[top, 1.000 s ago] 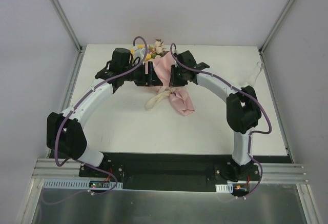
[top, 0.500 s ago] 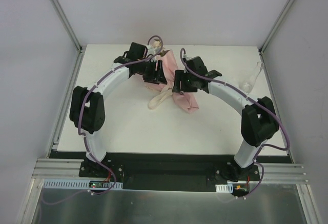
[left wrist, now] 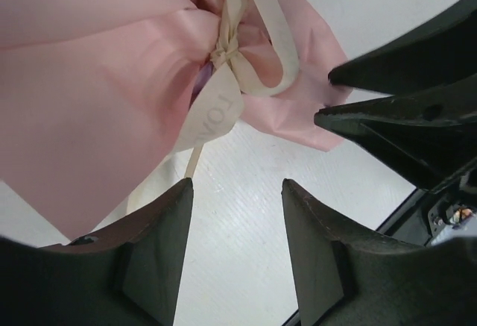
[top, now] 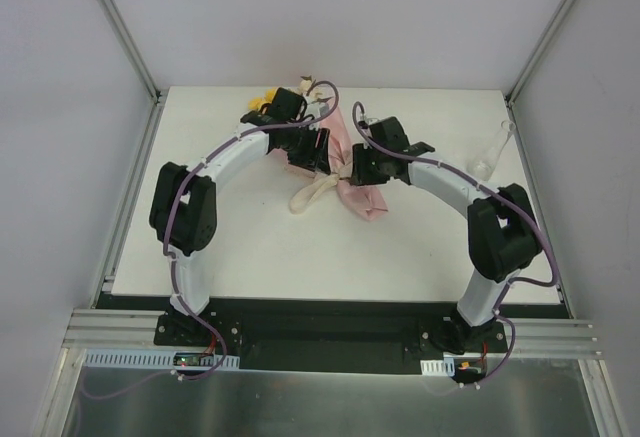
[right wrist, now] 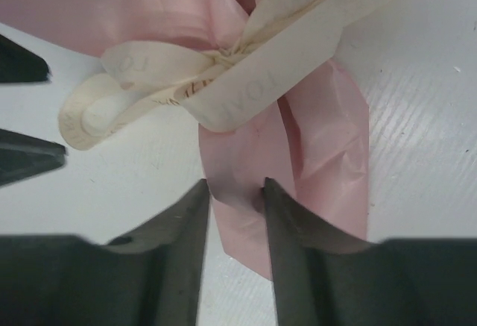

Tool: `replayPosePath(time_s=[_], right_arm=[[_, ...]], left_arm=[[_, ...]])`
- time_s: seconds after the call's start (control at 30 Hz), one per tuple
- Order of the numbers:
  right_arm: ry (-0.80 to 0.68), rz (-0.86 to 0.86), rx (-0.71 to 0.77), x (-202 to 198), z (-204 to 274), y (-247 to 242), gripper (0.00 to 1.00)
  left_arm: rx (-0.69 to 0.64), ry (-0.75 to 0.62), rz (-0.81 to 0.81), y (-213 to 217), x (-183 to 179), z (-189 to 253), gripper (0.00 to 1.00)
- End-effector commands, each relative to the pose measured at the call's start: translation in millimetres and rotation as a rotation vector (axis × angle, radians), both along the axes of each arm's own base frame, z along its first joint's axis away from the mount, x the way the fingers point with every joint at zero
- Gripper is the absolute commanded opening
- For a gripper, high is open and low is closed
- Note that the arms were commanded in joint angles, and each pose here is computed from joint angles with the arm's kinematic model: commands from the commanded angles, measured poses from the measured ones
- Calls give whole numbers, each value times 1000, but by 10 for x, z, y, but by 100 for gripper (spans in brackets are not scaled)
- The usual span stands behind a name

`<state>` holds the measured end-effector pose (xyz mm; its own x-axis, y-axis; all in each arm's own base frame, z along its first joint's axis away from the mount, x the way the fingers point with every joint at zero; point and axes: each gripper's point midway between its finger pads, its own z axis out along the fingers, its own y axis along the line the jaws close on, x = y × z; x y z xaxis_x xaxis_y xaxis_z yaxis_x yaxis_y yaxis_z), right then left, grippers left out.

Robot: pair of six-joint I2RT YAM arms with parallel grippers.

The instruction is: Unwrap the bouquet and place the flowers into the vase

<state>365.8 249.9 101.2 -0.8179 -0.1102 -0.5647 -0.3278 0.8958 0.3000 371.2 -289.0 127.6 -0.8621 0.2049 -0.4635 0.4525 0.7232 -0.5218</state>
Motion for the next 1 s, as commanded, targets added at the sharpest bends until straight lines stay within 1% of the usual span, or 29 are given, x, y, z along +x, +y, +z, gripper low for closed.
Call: replayPosePath(time_s=[0.0, 0.07, 0.1, 0.17, 0.2, 0.27, 0.33, 0.4, 0.43, 0.47, 0.5, 0.53, 0.57, 0.67, 0.73, 0.8, 0.87, 0.97], right_arm=[[14, 37, -15, -107, -175, -9, 30], [11, 37, -26, -153, -179, -17, 28], [20, 39, -36, -200, -222, -39, 19], [19, 39, -49, -271, -216, -60, 9], [29, 40, -60, -337, -258, -90, 1], [13, 55, -44, -431, -154, -82, 1], [32, 69, -44, -591, -187, -100, 1], [23, 65, -13, -681, -81, -114, 1], [37, 51, -3, -746, -102, -144, 1], [38, 48, 7, -777, -79, -149, 4], [29, 52, 31, -814, 3, -141, 11], [39, 45, 42, -856, 13, -142, 21], [43, 43, 50, -878, 34, -140, 40], [36, 31, 87, -915, 179, -142, 61], [22, 4, 85, -912, 257, -196, 66], [28, -51, 93, -880, 281, -265, 72], [42, -120, 123, -784, 276, -356, 73], [74, -192, 206, -645, 256, -433, 71]], left_arm=[[58, -126, -23, -62, 165, 189, 52], [68, -135, -50, -120, 186, 175, 57], [78, -114, -68, -145, 169, 83, 59], [87, -100, -85, -159, 169, 48, 59], [95, -86, -90, -161, 171, -26, 59], [95, -75, -106, -166, 149, -72, 54], [80, -53, -138, -216, 67, -114, 48], [83, -54, -158, -228, -12, -107, 49], [91, -43, -194, -264, -141, -170, 52], [98, -40, -212, -277, -220, -192, 54], [95, -51, -230, -302, -296, -140, 55], [107, -46, -261, -304, -398, -202, 57], [116, -58, -294, -375, -503, -200, 59], [127, -83, -348, -453, -662, -172, 60], [116, -72, -353, -493, -693, -173, 60], [119, -53, -347, -507, -698, -218, 57], [129, -44, -340, -502, -688, -235, 55], [148, -58, -319, -480, -643, -227, 43]])
